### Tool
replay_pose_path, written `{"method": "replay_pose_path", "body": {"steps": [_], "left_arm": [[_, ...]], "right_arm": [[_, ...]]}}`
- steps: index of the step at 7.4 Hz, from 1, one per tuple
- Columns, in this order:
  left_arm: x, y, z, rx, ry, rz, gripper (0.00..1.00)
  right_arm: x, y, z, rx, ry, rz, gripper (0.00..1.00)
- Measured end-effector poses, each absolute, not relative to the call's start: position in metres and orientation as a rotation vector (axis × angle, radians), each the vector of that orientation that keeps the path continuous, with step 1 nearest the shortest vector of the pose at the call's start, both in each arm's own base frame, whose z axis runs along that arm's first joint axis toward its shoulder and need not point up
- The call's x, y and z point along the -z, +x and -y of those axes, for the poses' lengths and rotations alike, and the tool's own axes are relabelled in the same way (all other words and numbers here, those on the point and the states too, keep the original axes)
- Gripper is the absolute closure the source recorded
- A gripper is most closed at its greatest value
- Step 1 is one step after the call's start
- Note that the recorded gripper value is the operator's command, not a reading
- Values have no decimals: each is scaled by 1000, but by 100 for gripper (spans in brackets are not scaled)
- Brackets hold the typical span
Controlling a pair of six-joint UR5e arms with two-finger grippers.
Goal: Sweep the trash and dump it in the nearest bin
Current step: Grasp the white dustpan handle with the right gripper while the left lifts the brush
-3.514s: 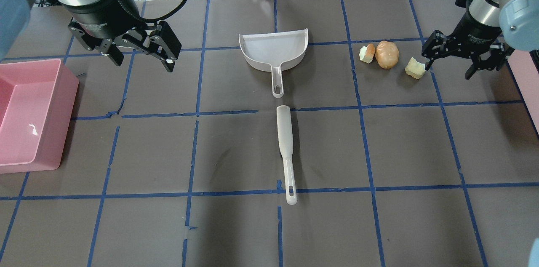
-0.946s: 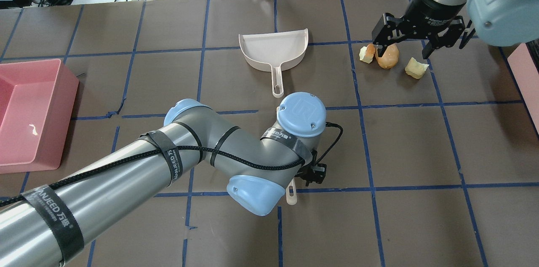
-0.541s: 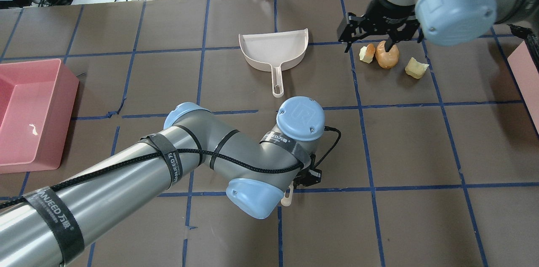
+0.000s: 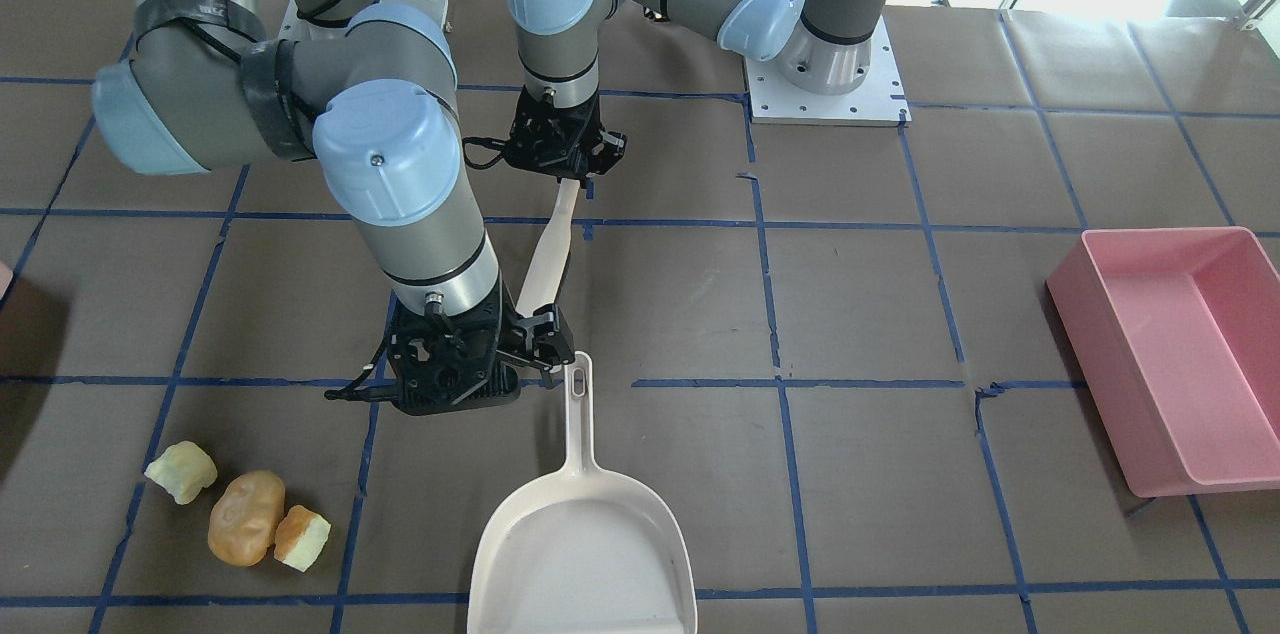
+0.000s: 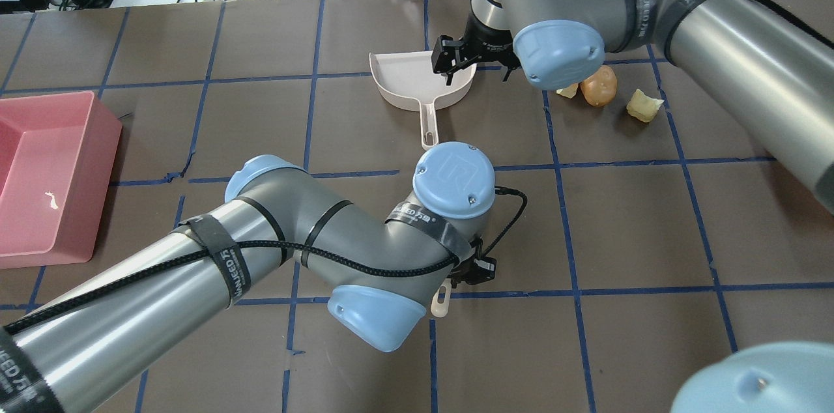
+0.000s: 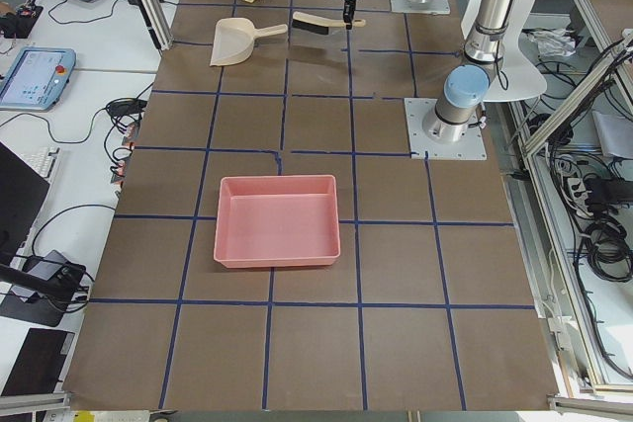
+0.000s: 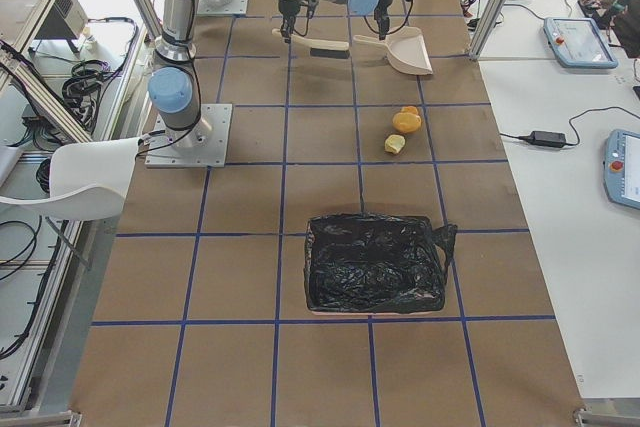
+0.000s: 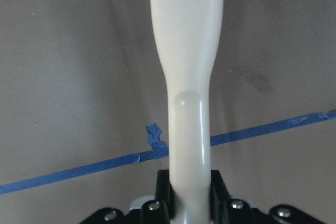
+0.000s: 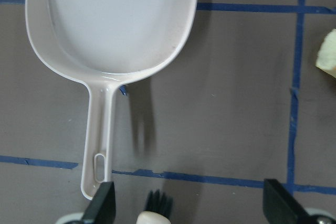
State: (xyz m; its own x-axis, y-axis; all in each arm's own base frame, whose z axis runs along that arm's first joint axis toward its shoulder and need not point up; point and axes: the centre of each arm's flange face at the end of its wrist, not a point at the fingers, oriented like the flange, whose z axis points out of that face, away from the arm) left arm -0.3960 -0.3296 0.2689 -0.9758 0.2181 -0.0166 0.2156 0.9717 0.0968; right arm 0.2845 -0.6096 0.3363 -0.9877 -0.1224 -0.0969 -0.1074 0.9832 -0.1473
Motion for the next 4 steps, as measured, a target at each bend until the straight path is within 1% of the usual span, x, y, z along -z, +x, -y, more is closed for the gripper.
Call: {"method": "replay_pose_path", "body": {"steps": [2, 4], "left_arm": [[-290, -379, 320, -148, 311, -3097, 98], [-324, -350, 310, -192, 258, -3086, 98]], "right_arm": [[-300, 318, 613, 242, -198, -3010, 0], [-279, 348, 606, 257, -218, -3003, 0]]}}
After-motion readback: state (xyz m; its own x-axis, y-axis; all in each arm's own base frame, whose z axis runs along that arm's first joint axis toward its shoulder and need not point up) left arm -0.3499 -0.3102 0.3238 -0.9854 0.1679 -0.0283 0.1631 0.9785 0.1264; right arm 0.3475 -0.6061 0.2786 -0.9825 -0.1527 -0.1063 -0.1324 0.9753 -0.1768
